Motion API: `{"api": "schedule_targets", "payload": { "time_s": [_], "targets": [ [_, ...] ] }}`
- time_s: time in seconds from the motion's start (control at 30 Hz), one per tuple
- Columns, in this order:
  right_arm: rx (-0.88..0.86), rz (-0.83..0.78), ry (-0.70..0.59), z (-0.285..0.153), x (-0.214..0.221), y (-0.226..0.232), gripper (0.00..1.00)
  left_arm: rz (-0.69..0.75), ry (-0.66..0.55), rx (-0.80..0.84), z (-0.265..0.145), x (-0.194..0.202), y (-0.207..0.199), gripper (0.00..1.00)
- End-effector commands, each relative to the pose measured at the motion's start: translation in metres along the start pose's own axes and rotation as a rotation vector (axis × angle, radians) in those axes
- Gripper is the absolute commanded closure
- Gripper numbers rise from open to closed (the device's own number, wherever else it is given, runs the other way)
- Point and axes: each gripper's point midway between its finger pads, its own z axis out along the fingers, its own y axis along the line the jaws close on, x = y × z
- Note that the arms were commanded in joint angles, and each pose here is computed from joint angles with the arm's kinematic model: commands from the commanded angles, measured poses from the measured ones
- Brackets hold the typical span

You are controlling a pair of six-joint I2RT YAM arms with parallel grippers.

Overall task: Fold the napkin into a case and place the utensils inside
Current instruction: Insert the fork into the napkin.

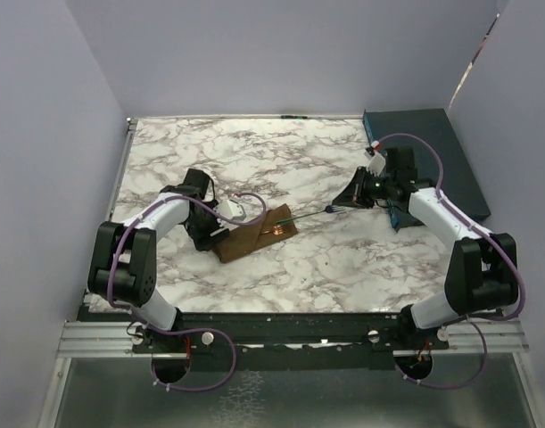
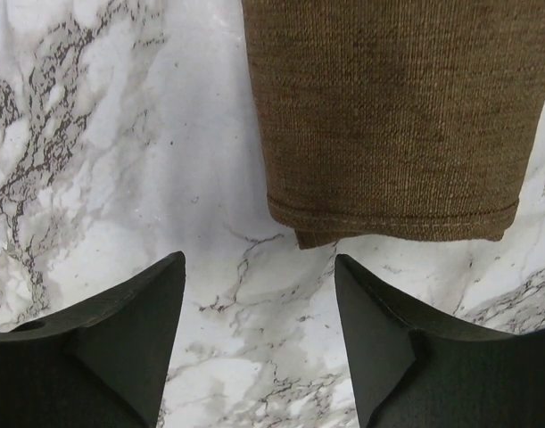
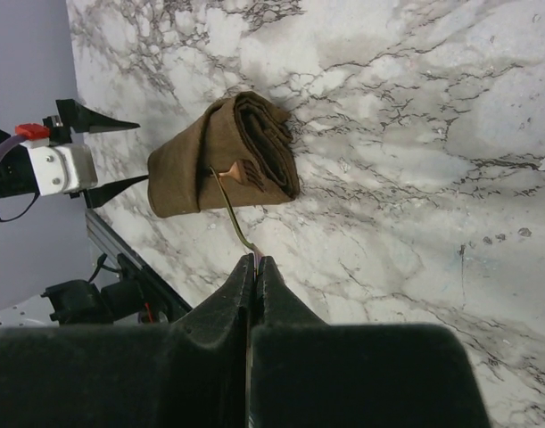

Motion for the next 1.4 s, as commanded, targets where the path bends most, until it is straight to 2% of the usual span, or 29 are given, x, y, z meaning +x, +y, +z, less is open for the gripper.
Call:
{"api": "schedule_targets", "payload": {
  "time_s": [0.0, 0.67, 1.03, 1.37],
  "targets": [
    [-0.042, -0.022, 0.023, 0.012, 0.002, 0.004, 0.99, 0.002, -0.035, 0.025, 0.011, -0.012, -0.007, 0.32],
    [-0.080, -0.068, 0.110, 0.051, 0.006, 0.023, 0.99, 0.081, 0.061, -0.052, 0.029, -0.007, -0.002, 0.40],
    [-0.111, -0.116, 0.195, 0.089, 0.017, 0.047, 0.99, 0.112, 0.091, -0.086, 0.029, -0.007, 0.003, 0.44],
    [-0.132, -0.125, 0.273, 0.121, 0.031, 0.040, 0.99, 0.138, 0.107, -0.094, 0.029, -0.006, 0.003, 0.54]
  ]
}}
